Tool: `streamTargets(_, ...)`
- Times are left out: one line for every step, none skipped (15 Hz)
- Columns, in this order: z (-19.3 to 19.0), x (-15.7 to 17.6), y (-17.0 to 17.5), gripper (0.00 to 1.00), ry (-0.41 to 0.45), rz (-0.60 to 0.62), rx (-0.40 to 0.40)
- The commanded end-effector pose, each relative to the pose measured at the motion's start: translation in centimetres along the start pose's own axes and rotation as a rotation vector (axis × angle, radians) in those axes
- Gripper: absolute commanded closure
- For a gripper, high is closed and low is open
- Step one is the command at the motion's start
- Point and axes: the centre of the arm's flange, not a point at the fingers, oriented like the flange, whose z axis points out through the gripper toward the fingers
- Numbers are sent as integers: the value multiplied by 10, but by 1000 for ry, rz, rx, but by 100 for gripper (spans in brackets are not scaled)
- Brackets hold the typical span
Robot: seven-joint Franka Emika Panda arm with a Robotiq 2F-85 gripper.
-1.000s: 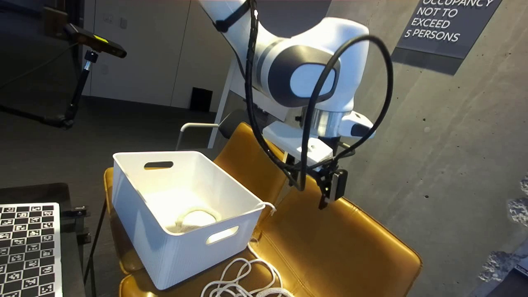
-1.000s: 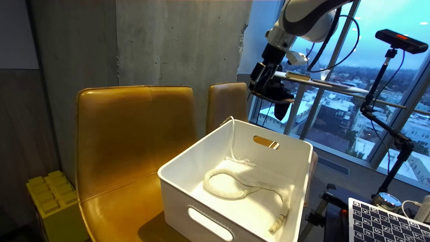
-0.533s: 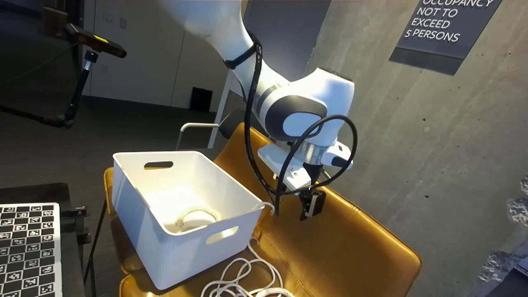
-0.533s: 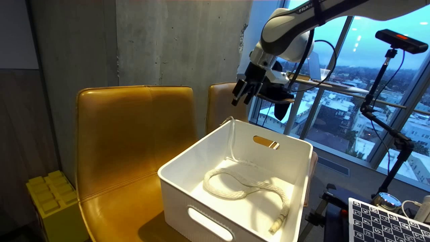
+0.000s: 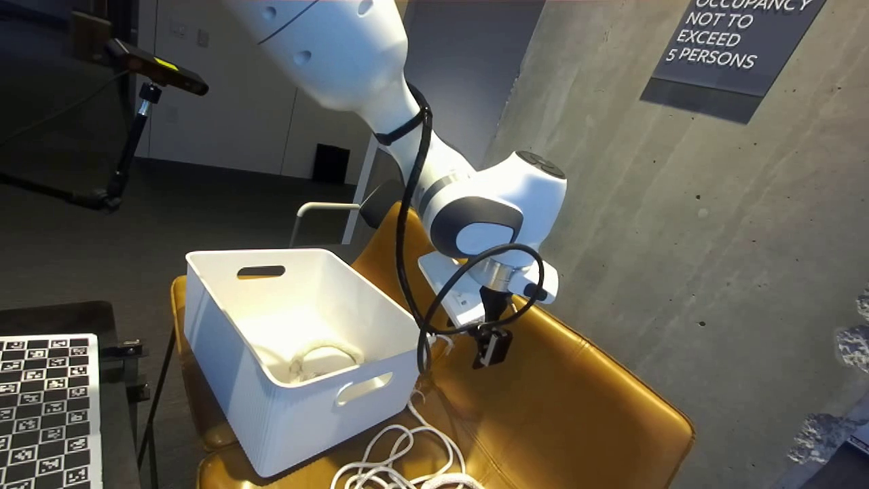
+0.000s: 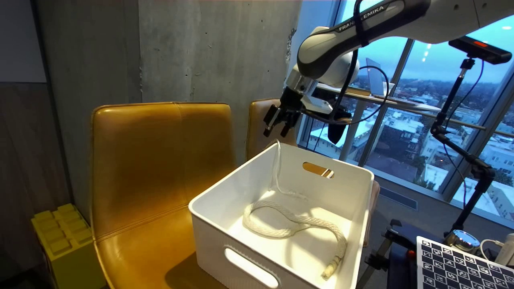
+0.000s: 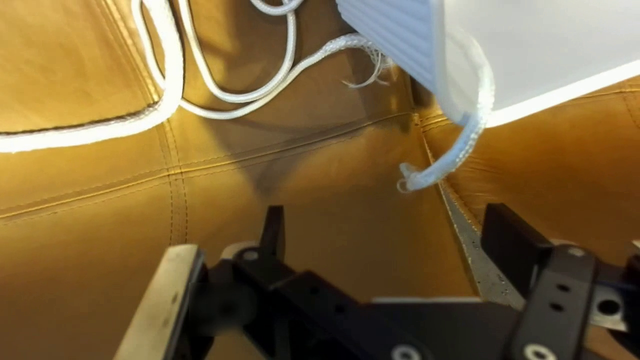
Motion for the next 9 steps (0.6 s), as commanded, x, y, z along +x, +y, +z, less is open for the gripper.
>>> streamTargets(7,3,-20,26,-25,60,41)
streamTargets(8,2,-24,26,-31,72,42)
streamTargets(10,1,-28,29,-32,79,39)
streamTargets(11,0,-30,35,-34,86,38)
streamTargets(13,0,-30,45,-38,98,36)
streamTargets(14,0,-28,52,-46,114,38)
streamTargets(14,0,-27,61,-53,129,36)
streamTargets(14,-2,-26,67,-60,139,33)
streamTargets(13,-3,-26,76,-66,146,28)
